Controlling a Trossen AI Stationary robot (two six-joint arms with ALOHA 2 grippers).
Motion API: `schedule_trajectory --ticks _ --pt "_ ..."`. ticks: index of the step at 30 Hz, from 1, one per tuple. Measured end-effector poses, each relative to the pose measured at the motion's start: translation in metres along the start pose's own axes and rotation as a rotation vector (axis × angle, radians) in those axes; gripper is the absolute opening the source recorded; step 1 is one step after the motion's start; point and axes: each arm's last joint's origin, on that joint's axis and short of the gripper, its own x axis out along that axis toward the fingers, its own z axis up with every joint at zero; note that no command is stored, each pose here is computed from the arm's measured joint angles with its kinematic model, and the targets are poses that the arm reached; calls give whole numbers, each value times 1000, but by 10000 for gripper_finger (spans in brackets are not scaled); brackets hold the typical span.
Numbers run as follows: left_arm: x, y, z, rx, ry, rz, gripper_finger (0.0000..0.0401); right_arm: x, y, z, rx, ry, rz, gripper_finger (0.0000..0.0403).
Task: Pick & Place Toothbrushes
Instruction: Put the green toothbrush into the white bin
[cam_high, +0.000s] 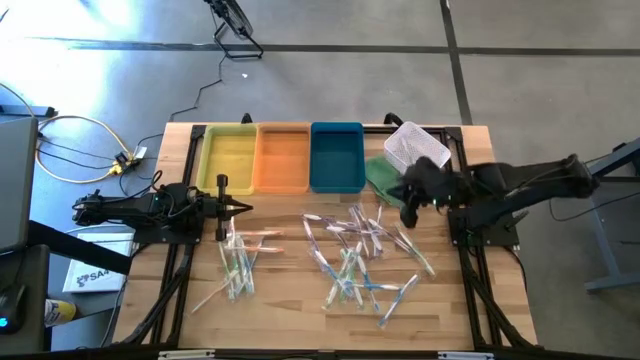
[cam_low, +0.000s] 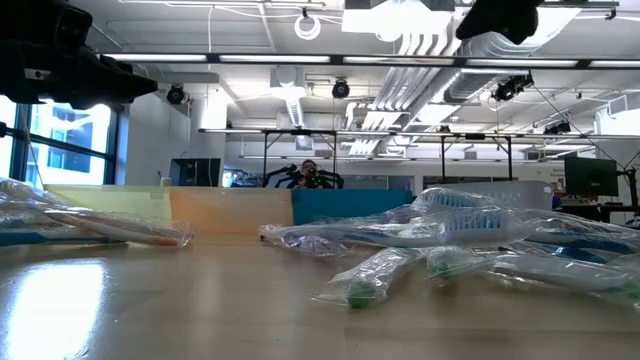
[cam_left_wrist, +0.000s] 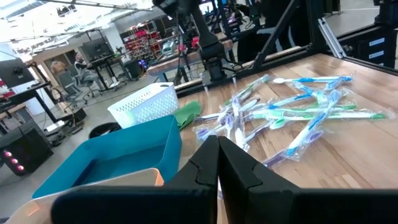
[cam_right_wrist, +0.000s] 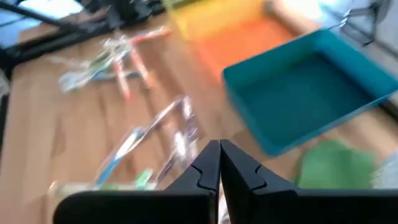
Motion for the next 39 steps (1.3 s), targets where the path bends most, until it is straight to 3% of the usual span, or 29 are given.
schedule_trajectory --ticks 11,21,29,39 --pt "0 0 0 0 0 0 0 17 14 -61 154 168 10 4" --pt "0 0 0 4 0 0 0 18 11 -96 411 437 -23 4" --pt "0 0 0 4 1 0 0 19 20 -109 446 570 -46 4" --pt "0 0 0 4 0 0 0 26 27 -130 424 757 -177 4"
